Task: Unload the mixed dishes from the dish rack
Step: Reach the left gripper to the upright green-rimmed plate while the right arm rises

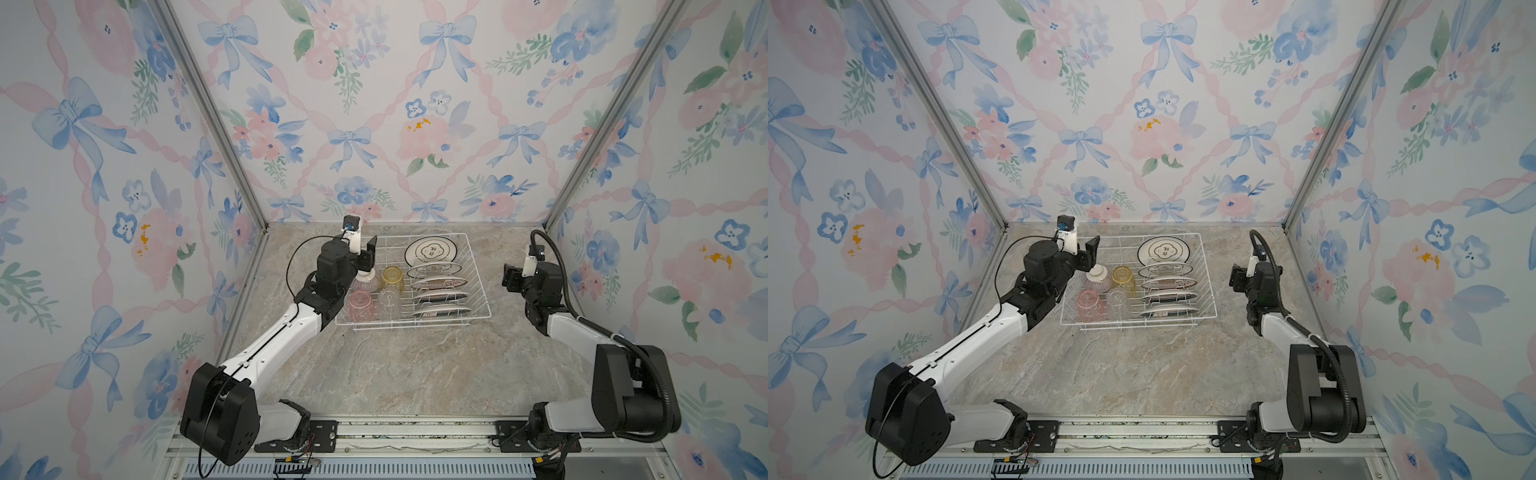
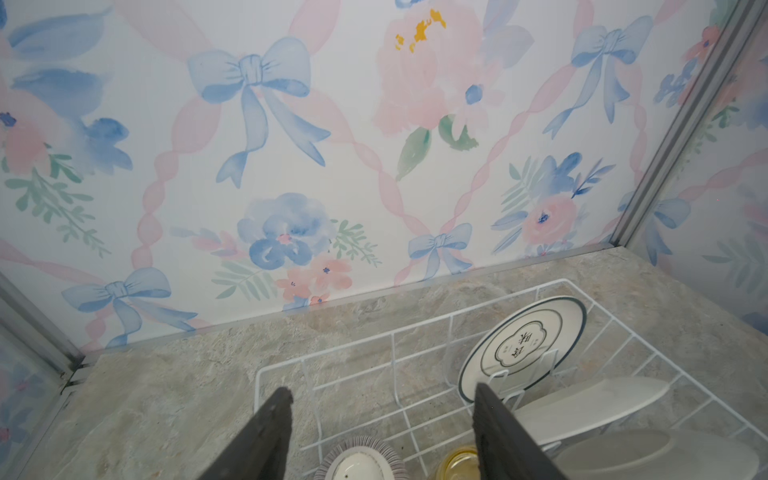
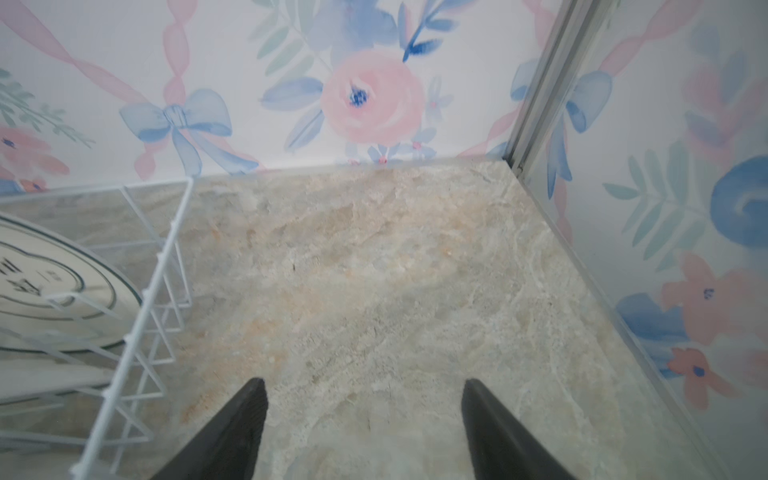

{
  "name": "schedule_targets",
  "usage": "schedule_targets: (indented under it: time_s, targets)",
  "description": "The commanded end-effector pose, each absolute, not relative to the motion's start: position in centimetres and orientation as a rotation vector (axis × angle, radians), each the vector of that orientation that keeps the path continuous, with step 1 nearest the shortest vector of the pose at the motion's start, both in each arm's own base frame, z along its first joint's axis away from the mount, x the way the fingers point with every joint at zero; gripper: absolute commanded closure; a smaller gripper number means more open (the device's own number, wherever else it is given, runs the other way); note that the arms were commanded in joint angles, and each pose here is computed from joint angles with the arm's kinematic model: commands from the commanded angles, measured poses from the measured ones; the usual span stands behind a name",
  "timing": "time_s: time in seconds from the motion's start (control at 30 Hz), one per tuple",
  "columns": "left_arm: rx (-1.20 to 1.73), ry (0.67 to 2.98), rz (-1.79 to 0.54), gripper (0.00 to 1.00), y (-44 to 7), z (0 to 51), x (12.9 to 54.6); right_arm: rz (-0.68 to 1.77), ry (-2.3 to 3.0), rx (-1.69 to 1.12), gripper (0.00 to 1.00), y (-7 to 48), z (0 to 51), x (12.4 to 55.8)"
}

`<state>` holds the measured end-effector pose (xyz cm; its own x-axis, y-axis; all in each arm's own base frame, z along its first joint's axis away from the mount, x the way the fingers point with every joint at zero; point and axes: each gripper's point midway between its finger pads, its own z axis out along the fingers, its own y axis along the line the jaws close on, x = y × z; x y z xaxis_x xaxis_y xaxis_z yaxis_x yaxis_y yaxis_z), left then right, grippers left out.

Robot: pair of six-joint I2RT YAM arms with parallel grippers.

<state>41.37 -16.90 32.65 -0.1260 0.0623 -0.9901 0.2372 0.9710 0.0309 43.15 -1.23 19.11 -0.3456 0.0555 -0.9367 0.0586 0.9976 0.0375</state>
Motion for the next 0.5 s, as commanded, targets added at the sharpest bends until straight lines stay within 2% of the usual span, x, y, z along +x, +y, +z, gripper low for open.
schedule_targets:
  time_s: [0.0, 0.13, 0.23, 0.3, 0.47]
  targets:
    - [0.246, 1.85, 0.037, 0.36, -16.3, 31.0, 41.8, 0.098, 2.049, 0.07, 0.25, 0.4, 21.9, 41.5]
    - [0.419, 1.878, 0.04, 0.43, -21.1, 31.9, 43.2, 0.172, 2.129, 0.035, 0.32, 2.4, 24.7, 40.7]
    - [0.585, 1.89, 0.079, 0.44, -24.9, 30.8, 44.4, 0.215, 2.131, -0.018, 0.33, 4.4, 26.0, 40.1]
    - [0.679, 1.91, 0.076, 0.49, -27.0, 29.6, 45.6, 0.233, 2.128, -0.052, 0.34, 5.6, 26.7, 39.7]
    - [0.871, 1.958, -0.022, 0.55, -30.9, 26.6, 47.5, 0.256, 2.128, -0.082, 0.34, 6.5, 27.6, 39.2]
